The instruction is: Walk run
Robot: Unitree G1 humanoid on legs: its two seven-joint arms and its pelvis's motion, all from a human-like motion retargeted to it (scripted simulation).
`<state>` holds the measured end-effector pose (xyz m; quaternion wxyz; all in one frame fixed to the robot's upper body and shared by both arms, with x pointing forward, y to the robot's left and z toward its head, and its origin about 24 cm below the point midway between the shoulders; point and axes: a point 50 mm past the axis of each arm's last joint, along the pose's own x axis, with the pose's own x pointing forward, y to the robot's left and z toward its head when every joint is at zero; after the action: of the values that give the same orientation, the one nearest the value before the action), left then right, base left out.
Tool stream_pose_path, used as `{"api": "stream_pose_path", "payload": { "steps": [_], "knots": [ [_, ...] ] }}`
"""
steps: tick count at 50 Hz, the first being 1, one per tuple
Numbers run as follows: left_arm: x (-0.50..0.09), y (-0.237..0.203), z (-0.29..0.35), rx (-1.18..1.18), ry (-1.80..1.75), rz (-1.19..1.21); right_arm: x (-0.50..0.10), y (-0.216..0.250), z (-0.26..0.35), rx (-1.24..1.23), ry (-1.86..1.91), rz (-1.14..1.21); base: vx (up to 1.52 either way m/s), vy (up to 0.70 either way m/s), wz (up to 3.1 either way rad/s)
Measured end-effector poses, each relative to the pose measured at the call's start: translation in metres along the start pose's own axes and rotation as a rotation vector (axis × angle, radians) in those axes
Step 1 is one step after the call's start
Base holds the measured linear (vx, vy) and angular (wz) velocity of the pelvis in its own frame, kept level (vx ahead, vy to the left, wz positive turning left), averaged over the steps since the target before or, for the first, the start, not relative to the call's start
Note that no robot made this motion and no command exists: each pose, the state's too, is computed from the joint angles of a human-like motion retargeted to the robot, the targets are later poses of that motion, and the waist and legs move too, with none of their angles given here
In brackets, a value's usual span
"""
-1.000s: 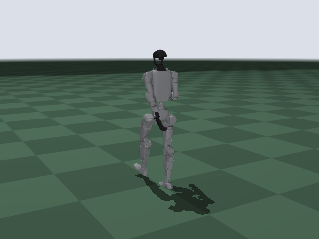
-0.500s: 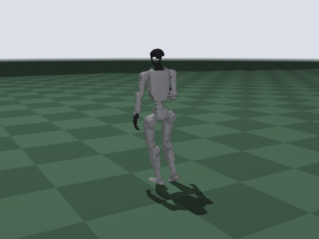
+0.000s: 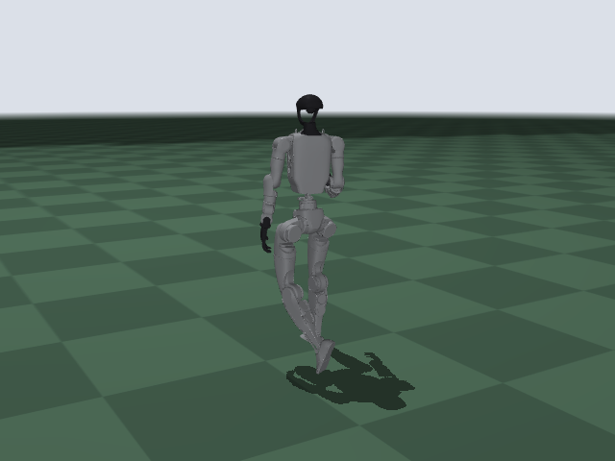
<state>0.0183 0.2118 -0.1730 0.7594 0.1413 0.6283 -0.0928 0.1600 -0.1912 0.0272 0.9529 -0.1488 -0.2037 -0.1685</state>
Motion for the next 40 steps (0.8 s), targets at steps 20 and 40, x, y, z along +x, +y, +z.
{"api": "stream_pose_path", "payload": {
  "steps": [20, 40],
  "knots": [
    [-0.064, -0.131, -0.135, -0.178, 0.456, -0.335, 0.040, -0.004, 0.016, 0.049, -0.181, -0.086, 0.72, -0.24, -0.41],
    [0.002, 0.015, 0.014, -0.044, -0.010, 0.021, 0.010, 0.009, 0.000, 0.063, -0.032, -0.041, 0.92, -0.06, 0.01]
  ]
}}
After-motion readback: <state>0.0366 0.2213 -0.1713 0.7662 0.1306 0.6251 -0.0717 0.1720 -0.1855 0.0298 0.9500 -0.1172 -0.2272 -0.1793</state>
